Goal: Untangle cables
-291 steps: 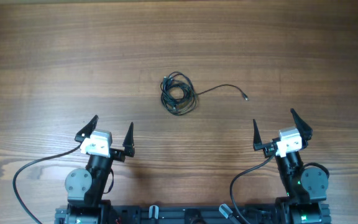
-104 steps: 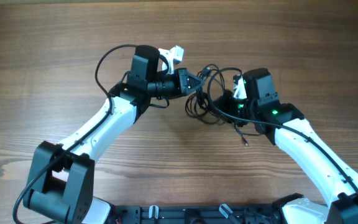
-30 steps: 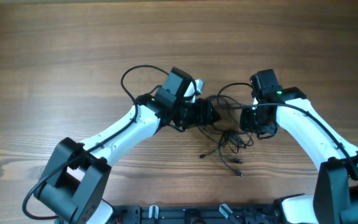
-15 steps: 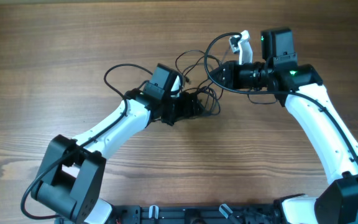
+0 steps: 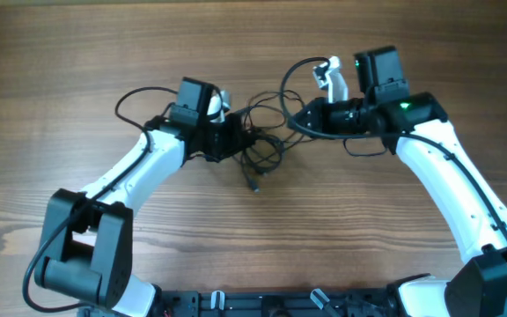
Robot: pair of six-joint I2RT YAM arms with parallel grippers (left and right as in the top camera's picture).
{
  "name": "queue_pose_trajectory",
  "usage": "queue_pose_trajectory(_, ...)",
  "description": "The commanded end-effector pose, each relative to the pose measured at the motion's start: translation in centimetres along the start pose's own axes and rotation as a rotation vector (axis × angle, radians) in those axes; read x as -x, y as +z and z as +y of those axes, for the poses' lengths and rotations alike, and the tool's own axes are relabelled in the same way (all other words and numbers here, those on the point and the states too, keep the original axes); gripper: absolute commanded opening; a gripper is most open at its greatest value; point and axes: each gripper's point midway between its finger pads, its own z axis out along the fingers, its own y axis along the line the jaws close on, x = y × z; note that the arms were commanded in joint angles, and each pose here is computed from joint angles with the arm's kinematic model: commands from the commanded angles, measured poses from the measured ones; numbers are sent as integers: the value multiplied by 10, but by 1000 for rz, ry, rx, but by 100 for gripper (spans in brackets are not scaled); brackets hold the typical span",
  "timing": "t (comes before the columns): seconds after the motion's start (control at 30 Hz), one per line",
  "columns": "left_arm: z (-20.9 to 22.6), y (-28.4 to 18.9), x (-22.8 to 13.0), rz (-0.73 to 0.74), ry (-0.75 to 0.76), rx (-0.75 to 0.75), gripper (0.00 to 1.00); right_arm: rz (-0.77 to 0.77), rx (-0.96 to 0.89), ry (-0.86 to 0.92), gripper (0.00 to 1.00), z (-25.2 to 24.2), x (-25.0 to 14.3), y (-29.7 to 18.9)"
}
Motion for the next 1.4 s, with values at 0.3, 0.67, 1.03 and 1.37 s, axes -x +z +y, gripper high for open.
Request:
queue_pose_trajectory(0.3, 62, -160, 72, -326, -138, -130, 4, -64, -944, 376, 5, -188, -36, -130)
queue_pose_trajectory(0.67, 19, -143, 51, -218, 4, -253, 4, 25, -150, -72, 54, -71, -12, -56)
queue_pose_trajectory(1.03, -109, -162, 18, -141, 426, -651, 4, 98, -18, -381, 59, -1, -14, 42)
queue_pose_trajectory(1.37, -123, -176, 5, -89, 363, -702, 4, 10, 67, -587, 65, 45, 0, 91)
